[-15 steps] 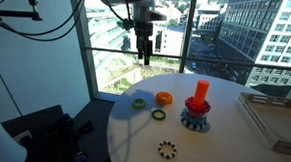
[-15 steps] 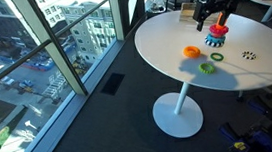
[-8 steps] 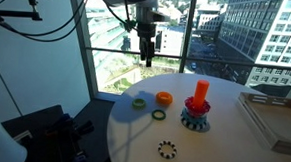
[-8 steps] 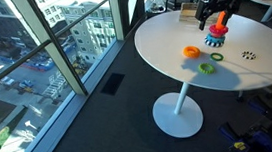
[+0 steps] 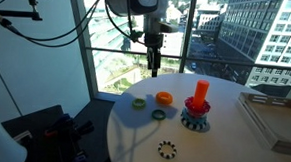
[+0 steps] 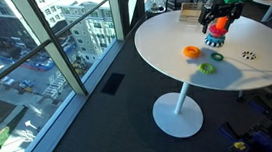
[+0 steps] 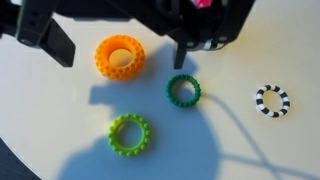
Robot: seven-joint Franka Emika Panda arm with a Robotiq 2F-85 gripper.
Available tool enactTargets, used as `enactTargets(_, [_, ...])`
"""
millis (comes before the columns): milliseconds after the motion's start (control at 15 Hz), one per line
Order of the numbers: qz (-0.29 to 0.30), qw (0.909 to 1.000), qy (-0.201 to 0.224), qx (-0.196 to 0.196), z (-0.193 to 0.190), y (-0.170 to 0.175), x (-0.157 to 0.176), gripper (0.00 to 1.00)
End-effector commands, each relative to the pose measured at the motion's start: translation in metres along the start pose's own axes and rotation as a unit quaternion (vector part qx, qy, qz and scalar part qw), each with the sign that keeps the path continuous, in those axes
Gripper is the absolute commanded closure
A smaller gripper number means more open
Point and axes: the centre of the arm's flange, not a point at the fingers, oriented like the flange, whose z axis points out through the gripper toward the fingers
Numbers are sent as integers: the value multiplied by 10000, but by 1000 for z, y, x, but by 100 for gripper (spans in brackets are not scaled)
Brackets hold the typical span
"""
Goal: Put the orange ring around the orange rod
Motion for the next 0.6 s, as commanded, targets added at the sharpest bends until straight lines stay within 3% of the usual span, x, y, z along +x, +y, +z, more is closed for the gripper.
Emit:
enactTargets(0, [303, 9994, 165, 26, 15, 2, 21, 0])
enactTargets(533, [862, 9961, 152, -127, 65, 14, 44, 0])
